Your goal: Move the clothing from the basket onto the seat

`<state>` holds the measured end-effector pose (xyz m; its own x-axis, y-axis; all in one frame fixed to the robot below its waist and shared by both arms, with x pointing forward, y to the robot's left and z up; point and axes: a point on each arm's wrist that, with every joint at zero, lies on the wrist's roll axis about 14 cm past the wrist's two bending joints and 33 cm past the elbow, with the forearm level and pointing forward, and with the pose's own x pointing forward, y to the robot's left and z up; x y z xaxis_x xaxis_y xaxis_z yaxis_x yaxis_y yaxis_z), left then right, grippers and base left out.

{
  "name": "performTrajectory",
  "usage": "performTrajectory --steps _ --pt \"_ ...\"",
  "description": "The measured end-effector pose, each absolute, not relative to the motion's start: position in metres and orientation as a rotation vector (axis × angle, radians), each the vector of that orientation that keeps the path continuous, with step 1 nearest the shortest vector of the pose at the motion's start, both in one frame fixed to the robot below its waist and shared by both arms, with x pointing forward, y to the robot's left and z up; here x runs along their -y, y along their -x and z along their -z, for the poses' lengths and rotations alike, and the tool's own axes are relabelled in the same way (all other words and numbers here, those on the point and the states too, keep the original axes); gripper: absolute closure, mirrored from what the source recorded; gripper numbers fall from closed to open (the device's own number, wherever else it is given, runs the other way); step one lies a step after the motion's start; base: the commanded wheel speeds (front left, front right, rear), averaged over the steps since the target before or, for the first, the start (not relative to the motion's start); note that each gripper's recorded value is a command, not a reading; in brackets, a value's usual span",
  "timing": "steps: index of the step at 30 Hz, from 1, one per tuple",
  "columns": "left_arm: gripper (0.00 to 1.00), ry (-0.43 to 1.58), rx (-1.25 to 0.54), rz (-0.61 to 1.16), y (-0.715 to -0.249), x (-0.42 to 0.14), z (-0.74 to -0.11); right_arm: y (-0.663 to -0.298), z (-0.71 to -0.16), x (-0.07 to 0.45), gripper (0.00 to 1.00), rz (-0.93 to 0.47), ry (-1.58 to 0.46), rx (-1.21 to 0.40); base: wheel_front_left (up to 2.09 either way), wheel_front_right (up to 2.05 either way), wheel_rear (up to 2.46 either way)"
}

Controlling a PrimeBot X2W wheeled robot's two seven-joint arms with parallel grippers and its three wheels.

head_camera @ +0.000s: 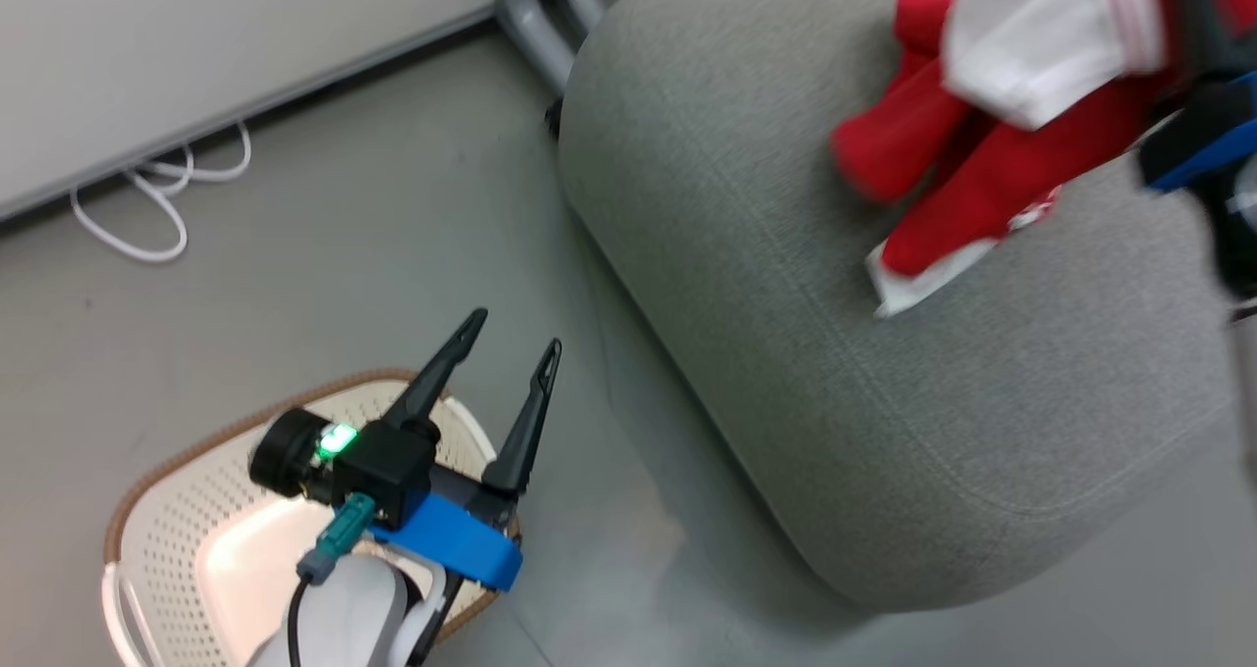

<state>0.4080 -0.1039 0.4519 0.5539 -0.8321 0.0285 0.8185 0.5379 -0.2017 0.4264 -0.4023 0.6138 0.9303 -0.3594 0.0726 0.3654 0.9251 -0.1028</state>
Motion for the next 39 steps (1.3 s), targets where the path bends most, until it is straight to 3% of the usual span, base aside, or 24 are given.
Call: performTrajectory --steps 5,11,22,27,28,30,31,32,39 --pt "0.0 0.203 -0.063 0.967 -0.439 0.094 -0.434 -0.445 -0.649 0.464 1.0 0.514 0.218 0.085 0.0 0.0 0.0" --pt "0.0 0.197 -0.064 0.951 -0.462 0.083 -0.413 -0.461 -0.651 0.497 1.0 0.608 0.266 0.118 0.0 0.0 0.0" --pt "0.0 0.198 -0.131 0.883 -0.485 0.053 -0.363 -0.485 -0.468 0.492 1.0 0.637 0.141 -0.178 0.0 0.0 0.0" --pt "0.0 0.198 -0.147 0.861 -0.484 0.046 -0.359 -0.481 -0.434 0.486 1.0 0.639 0.114 -0.237 0.0 0.0 0.0" --pt "0.0 0.198 -0.147 0.858 -0.485 0.046 -0.36 -0.48 -0.433 0.485 0.95 0.639 0.112 -0.239 0.0 0.0 0.0" --pt "0.0 0.202 -0.14 0.85 -0.486 0.045 -0.363 -0.479 -0.429 0.484 0.34 0.634 0.114 -0.255 0.0 0.0 0.0" --pt "0.0 0.204 -0.142 0.847 -0.486 0.044 -0.364 -0.478 -0.427 0.483 0.34 0.631 0.111 -0.264 0.0 0.0 0.0" --pt "0.0 0.202 -0.142 0.844 -0.486 0.043 -0.364 -0.477 -0.425 0.482 0.0 0.629 0.108 -0.273 0.0 0.0 0.0" --pt "0.0 0.194 -0.143 0.828 -0.487 0.039 -0.369 -0.474 -0.424 0.48 0.0 0.619 0.097 -0.298 0.0 0.0 0.0"
